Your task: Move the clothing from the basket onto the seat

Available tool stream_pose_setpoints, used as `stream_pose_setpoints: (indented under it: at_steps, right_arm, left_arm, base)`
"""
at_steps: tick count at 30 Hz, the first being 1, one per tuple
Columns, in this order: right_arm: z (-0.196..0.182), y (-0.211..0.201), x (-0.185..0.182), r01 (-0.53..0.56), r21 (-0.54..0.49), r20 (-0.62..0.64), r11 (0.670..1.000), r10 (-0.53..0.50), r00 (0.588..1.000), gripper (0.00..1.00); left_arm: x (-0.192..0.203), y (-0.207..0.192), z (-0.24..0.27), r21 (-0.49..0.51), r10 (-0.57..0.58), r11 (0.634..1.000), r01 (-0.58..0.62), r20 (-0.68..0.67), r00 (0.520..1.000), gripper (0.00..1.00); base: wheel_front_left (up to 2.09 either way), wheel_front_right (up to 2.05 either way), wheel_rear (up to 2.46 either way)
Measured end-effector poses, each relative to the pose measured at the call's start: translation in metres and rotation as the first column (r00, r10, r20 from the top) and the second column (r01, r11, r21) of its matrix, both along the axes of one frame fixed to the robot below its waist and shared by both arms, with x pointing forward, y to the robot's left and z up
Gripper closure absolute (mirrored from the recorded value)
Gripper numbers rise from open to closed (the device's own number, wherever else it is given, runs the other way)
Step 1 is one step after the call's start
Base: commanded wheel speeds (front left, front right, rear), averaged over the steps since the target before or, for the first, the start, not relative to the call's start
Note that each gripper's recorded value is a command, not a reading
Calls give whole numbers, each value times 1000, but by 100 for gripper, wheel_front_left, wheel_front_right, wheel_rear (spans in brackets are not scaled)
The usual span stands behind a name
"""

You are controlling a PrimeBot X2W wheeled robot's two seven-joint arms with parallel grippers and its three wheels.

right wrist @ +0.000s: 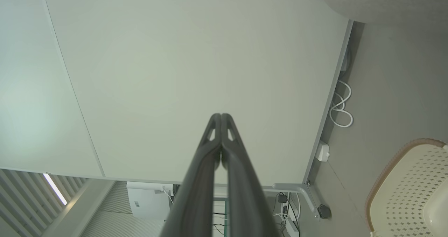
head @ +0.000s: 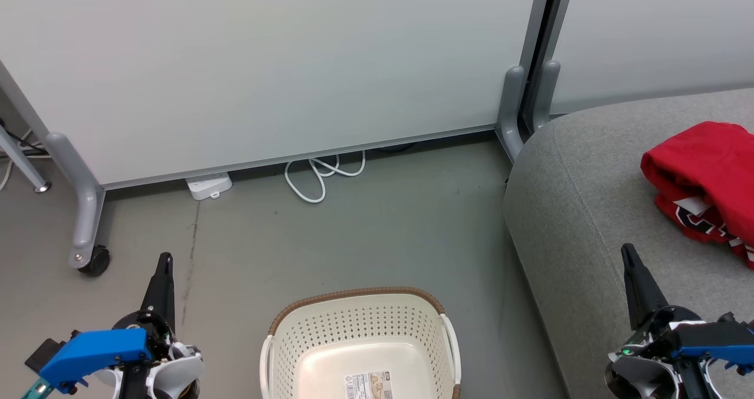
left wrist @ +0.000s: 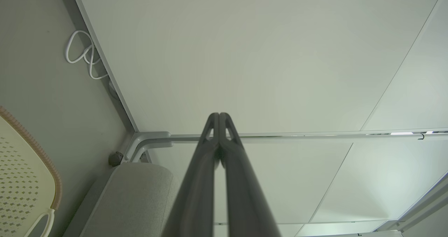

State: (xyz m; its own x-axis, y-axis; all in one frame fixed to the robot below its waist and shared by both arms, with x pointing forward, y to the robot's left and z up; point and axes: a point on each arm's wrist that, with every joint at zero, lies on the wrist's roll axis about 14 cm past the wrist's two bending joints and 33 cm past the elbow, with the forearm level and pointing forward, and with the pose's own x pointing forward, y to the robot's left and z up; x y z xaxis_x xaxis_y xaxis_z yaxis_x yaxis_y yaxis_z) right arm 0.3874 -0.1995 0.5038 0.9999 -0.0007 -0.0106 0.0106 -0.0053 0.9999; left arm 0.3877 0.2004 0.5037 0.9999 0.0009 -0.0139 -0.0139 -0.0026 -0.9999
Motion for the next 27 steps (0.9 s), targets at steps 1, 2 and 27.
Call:
stream_pose_setpoints:
  at_steps: [1, 2, 27]
  right_arm:
    - [0, 0, 0, 0, 0, 0, 1000, 0, 1000, 100]
    - [0, 0, 0, 0, 0, 0, 1000, 0, 1000, 100]
    - [0, 0, 0, 0, 0, 0, 1000, 0, 1000, 100]
  left_arm:
    - [0, 0, 0, 0, 0, 1000, 0, 0, 1000, 100]
    - [0, 0, 0, 0, 0, 1000, 0, 0, 1000, 100]
    - [0, 0, 0, 0, 0, 1000, 0, 0, 1000, 100]
  base:
    - [0, 0, 0]
    - [0, 0, 0]
    - [0, 0, 0]
